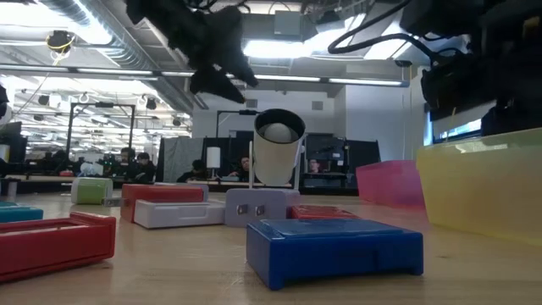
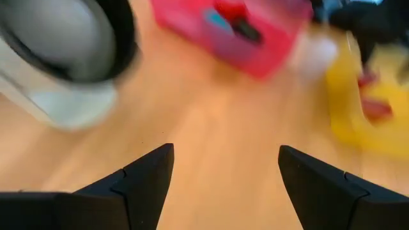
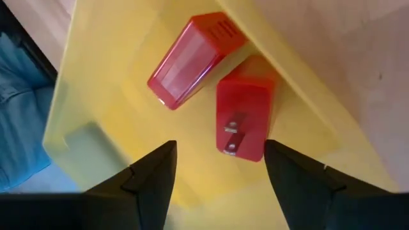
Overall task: Pick & Place Office items
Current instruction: Put the top purple charger adapter into the yellow bin
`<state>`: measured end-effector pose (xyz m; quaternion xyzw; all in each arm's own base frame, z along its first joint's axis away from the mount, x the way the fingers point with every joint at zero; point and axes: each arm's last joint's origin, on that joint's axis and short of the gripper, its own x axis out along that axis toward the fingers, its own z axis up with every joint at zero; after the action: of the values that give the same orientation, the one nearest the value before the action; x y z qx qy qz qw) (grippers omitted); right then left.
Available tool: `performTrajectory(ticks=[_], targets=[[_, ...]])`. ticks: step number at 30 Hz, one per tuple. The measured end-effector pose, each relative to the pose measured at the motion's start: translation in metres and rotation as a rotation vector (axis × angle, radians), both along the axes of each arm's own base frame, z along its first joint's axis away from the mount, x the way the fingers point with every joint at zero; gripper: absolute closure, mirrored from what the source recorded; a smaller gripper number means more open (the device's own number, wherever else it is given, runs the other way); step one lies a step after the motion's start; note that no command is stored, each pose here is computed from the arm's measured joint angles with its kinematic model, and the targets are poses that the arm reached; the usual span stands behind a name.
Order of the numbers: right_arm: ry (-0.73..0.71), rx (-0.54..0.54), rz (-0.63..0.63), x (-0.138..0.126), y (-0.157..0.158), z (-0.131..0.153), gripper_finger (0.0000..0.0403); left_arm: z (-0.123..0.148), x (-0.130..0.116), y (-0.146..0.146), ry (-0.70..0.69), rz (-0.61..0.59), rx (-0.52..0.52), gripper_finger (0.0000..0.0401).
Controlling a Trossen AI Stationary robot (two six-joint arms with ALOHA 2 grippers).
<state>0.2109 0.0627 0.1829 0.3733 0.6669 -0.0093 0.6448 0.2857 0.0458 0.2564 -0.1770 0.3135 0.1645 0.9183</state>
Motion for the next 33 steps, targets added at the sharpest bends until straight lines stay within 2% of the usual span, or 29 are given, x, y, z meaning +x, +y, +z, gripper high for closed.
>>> performTrajectory(ticks=[4, 11, 15, 19, 27, 33], targets=[[0.013, 0.006, -0.048, 0.002, -0.006, 0.000, 0.0170, -0.008, -0.007, -0.004, 0.108, -0.122, -0.037, 0.0122], [0.087, 0.025, -0.208, 0.003, -0.012, 0.000, 0.0182, -0.015, -0.014, -0.006, 0.242, -0.395, 0.167, 0.0122], [0.150, 0.042, -0.324, 0.003, -0.012, 0.000, 0.0187, -0.015, -0.014, -0.011, 0.239, -0.509, 0.207, 0.0122], [0.163, 0.067, -0.409, 0.007, -0.012, 0.001, 0.0190, -0.016, -0.013, -0.019, 0.236, -0.564, 0.230, 0.0122], [-0.073, 0.091, -0.575, 0.031, -0.011, 0.010, 0.0191, -0.040, -0.017, -0.032, 0.220, -0.636, 0.272, 0.0122], [-0.272, 0.092, -0.621, 0.045, -0.011, 0.020, 0.0190, -0.057, -0.024, -0.033, 0.254, -0.632, 0.274, 0.0122]])
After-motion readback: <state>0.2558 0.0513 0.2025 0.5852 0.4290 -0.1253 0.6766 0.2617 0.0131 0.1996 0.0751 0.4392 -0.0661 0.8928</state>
